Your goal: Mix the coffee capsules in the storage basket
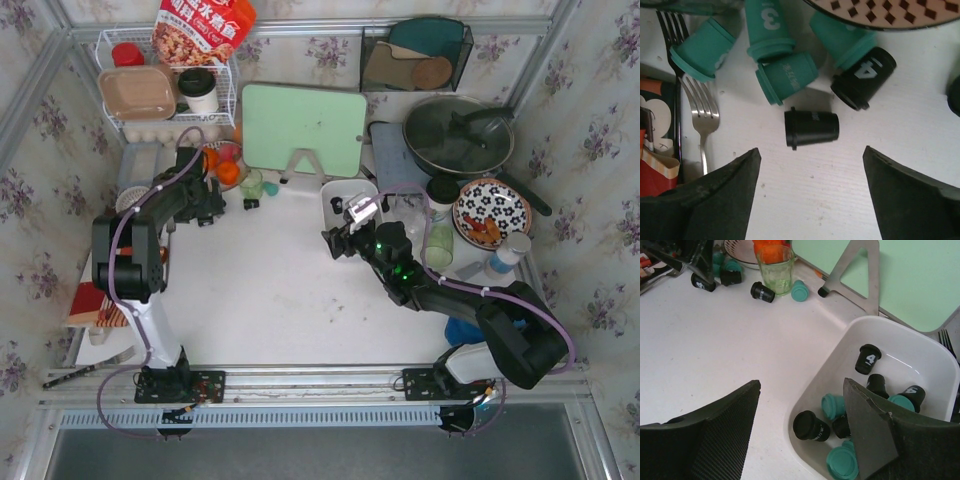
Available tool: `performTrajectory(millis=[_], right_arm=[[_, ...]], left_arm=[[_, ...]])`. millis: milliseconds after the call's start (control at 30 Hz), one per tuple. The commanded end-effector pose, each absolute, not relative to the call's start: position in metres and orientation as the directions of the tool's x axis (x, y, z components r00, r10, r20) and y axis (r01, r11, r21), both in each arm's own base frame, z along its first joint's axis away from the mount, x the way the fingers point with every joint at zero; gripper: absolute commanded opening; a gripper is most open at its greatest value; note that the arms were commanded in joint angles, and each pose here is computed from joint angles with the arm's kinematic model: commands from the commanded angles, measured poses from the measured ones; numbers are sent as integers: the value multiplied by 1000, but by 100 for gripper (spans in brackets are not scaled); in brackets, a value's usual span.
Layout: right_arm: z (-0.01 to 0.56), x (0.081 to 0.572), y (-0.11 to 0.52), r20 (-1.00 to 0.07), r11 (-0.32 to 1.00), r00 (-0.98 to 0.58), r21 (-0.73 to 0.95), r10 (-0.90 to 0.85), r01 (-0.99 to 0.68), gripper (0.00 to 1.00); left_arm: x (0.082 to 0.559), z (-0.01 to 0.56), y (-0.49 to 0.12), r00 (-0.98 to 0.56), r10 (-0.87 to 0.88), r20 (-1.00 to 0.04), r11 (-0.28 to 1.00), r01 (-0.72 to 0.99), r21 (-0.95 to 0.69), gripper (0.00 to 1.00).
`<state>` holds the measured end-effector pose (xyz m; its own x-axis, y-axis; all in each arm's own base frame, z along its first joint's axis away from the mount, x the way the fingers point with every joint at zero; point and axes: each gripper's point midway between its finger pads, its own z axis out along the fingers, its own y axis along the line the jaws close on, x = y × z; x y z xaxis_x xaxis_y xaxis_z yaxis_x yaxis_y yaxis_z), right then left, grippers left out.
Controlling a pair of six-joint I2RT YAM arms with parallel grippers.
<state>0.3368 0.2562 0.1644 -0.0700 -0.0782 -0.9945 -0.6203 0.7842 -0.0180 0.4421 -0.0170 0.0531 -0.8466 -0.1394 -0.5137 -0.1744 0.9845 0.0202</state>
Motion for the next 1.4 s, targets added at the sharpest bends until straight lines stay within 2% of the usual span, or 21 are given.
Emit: performTrajectory(millis=[0, 100, 200, 300, 467, 600, 667, 867, 1000, 1233, 1367], right_arm=[[172, 335, 261, -997, 767, -44, -17, -59, -642, 74], [171, 334, 262, -997, 762, -46, -16, -59, -647, 74], [172, 334, 263, -997, 761, -46, -15, -59, -649, 74], [170, 333, 263, -997, 759, -50, -14, -62, -651, 74], [170, 334, 262, -997, 762, -51, -13, -61, -648, 74], [171, 333, 262, -997, 761, -50, -13, -60, -649, 74], [173, 333, 262, -997, 761, -50, -10, -55, -648, 74], [175, 334, 262, -997, 769, -61, 7, -41, -640, 74], [179, 339, 251, -998, 808, -59, 16, -23, -589, 74], [191, 349, 190, -997, 953, 17, 67, 76, -296, 80], [192, 350, 160, -993, 983, 38, 101, 108, -151, 85]], left_arm=[[443, 49, -5, -865, -137, -482, 981, -185, 54, 85], [448, 43, -7, -882, -121, -455, 985, -163, 54, 83], [449, 34, -9, -901, -114, -417, 987, -150, 54, 75], [448, 30, -8, -913, -114, -393, 986, -151, 64, 58], [441, 27, -9, -923, -125, -363, 986, -157, 60, 56], [434, 24, -10, -934, -120, -337, 987, -150, 62, 41], [431, 26, -13, -929, -126, -348, 988, -149, 39, 38], [421, 64, -45, -865, -157, -476, 985, -102, -139, 36], [408, 98, -93, -815, -125, -565, 966, 31, -258, 36], [388, 158, -242, -640, 57, -766, 862, 418, -285, 36], [385, 173, -320, -528, 109, -843, 791, 559, -248, 37]])
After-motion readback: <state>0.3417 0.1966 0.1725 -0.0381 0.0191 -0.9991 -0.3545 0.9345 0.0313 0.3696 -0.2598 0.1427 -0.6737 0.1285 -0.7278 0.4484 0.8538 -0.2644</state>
